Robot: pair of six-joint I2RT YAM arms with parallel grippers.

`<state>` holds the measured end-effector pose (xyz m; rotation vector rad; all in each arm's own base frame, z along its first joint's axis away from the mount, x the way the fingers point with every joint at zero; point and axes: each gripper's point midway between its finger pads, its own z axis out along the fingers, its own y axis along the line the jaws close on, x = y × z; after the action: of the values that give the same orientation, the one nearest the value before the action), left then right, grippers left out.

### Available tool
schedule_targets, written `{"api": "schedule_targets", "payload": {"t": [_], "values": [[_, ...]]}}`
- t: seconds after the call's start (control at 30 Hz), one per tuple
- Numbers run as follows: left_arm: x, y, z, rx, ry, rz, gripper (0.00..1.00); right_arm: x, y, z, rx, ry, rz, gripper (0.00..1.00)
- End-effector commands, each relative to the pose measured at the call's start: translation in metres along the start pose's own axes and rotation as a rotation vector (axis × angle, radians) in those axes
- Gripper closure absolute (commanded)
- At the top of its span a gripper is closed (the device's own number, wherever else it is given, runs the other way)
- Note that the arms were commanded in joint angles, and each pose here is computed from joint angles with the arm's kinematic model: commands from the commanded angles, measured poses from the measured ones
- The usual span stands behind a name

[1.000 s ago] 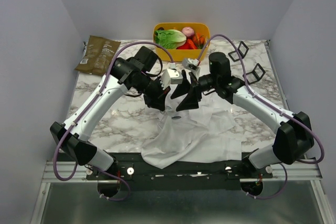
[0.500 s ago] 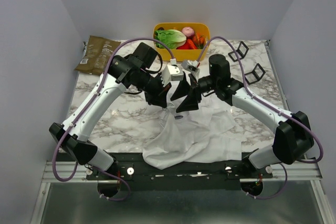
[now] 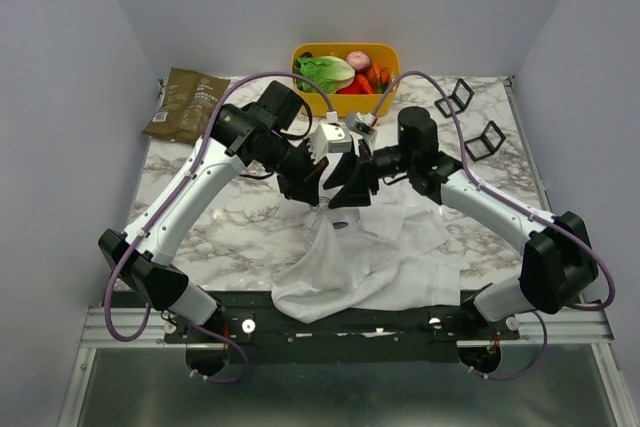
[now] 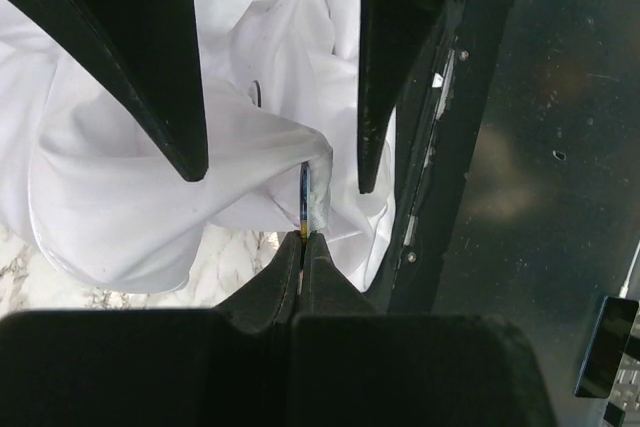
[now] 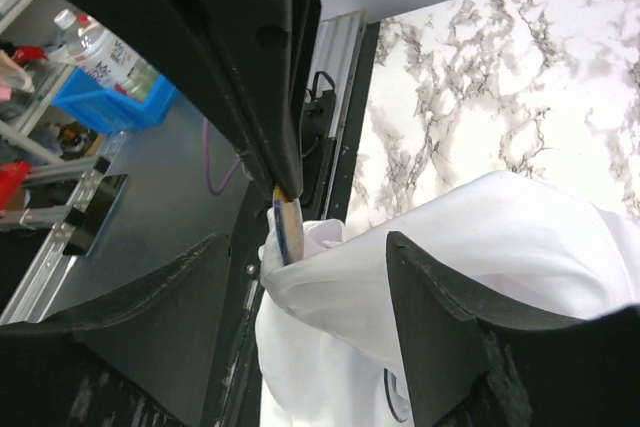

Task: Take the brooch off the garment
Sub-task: Remove the brooch from the clothes.

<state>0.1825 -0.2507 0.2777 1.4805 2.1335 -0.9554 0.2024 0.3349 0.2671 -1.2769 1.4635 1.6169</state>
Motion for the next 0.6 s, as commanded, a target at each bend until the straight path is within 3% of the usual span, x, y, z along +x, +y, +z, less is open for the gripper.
{"api": "schedule_targets", "payload": {"t": [0.0, 0.27, 0.57], "values": [[-0.01, -0.01, -0.002, 0.046, -0.03, 0.013, 1.0, 0.0, -0.013, 0.003, 0.064, -0.019, 0.004, 0.32], [-0.01, -0.012, -0.001, 0.063, -0.03, 0.013, 1.0, 0.002, -0.007, 0.01, 0.026, -0.01, 0.017, 0.47], [-0.01, -0.01, 0.0, 0.059, -0.03, 0.014, 1.0, 0.006, 0.001, 0.017, -0.014, 0.013, 0.001, 0.84]]}}
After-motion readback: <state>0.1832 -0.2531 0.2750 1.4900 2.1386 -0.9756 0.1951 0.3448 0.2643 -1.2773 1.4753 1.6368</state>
